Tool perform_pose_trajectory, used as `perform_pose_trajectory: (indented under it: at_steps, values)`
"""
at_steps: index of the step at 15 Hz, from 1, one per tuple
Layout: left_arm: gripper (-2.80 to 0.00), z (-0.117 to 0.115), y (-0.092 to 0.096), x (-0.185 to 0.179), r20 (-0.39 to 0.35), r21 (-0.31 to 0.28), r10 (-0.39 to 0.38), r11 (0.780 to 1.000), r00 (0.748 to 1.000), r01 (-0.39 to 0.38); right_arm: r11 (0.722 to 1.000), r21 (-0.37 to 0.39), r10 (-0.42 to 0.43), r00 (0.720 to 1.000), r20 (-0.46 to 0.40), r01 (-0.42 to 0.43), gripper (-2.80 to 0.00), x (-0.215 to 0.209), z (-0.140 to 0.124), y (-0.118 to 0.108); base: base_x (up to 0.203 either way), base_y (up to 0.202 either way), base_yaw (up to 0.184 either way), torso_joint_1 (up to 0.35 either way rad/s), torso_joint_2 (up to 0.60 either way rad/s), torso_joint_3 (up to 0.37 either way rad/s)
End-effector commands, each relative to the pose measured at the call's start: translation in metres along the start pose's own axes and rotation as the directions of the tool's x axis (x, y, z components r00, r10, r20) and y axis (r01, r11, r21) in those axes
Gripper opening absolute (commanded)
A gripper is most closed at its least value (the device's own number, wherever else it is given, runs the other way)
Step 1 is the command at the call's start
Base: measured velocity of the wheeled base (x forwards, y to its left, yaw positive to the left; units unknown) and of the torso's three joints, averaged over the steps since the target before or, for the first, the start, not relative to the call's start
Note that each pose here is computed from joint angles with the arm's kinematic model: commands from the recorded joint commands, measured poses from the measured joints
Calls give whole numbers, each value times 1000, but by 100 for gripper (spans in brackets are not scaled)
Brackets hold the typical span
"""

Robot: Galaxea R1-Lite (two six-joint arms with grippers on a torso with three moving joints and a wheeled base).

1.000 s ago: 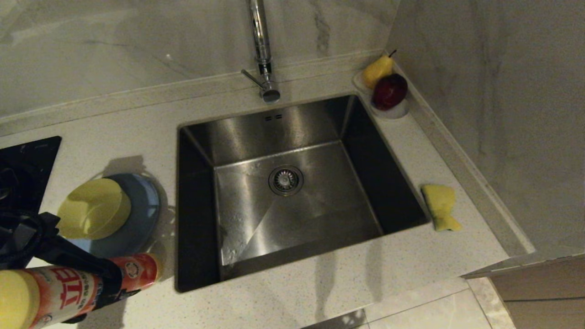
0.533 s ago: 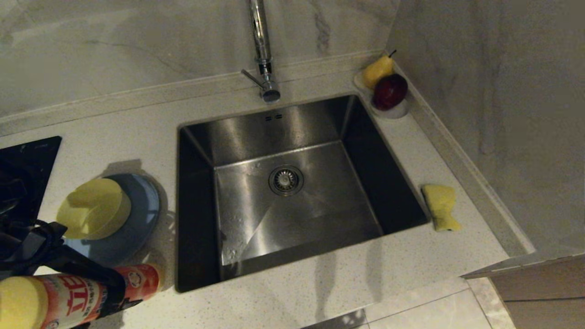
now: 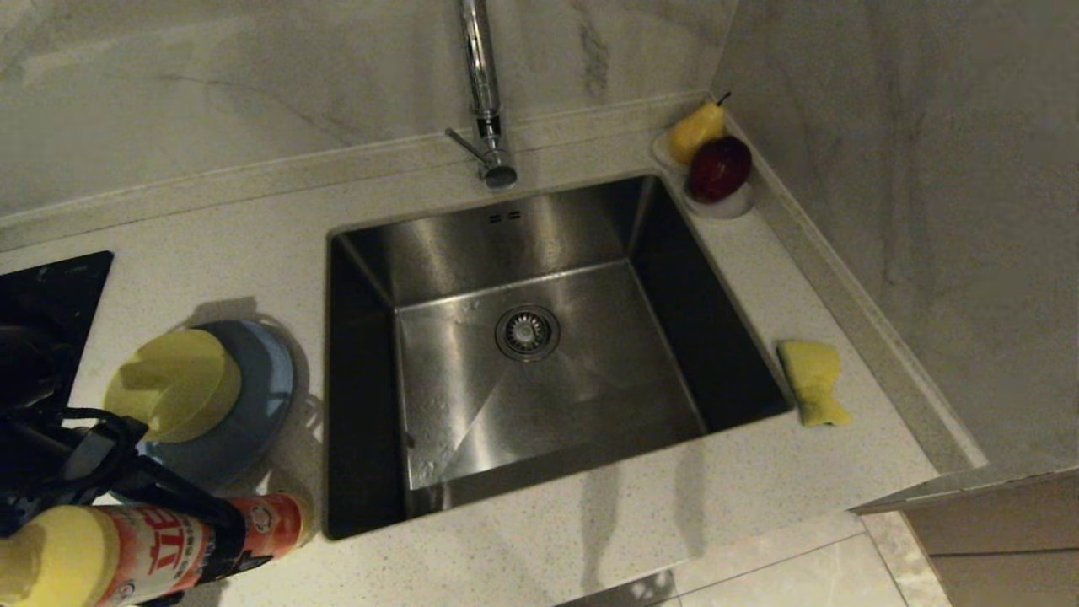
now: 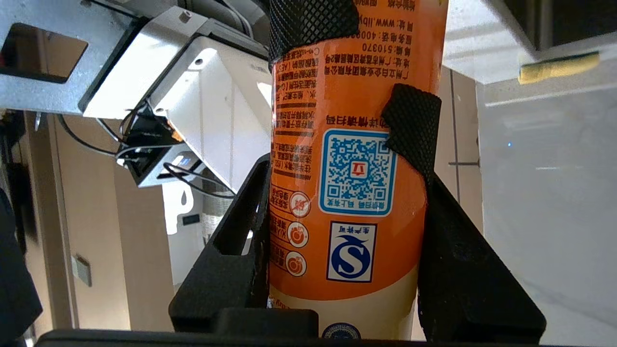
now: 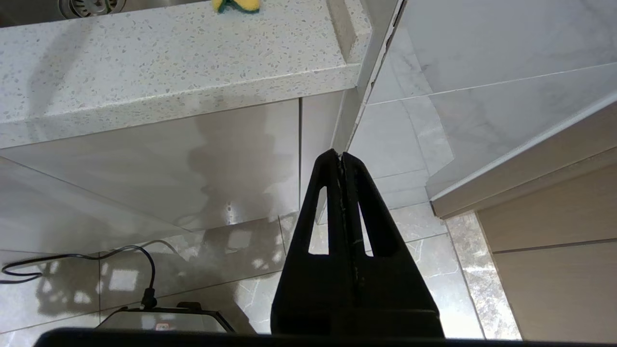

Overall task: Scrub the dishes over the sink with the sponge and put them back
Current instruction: Place the dish soap on the table

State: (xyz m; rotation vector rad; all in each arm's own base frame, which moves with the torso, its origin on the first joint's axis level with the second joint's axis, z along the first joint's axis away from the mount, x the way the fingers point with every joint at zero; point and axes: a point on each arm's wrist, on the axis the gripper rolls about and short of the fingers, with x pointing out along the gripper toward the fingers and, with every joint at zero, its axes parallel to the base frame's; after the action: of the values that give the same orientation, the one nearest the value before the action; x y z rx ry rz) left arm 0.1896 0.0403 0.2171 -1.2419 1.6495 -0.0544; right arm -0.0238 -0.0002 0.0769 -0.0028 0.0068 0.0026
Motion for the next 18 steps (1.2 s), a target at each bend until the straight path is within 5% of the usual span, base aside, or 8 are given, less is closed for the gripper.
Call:
perform_pose_trajectory:
  at_steps: [1, 8, 18]
  values:
    - [-280, 3, 1, 2, -17, -31, 2, 1000, 1000, -3, 1000, 0, 1, 1000, 1, -1, -280, 0, 0, 0, 0, 0, 0, 0, 0, 0]
    - [-280, 22, 3, 10, -65, -88, 19, 996, 998, -25, 1000, 0, 1, 1000, 1, -1, -280, 0, 0, 0, 0, 0, 0, 0, 0, 0]
    - [-280, 26, 0, 9, -61, -86, 18, 996, 998, -23, 1000, 0, 1, 1000, 1, -1, -280, 0, 0, 0, 0, 0, 0, 0, 0, 0]
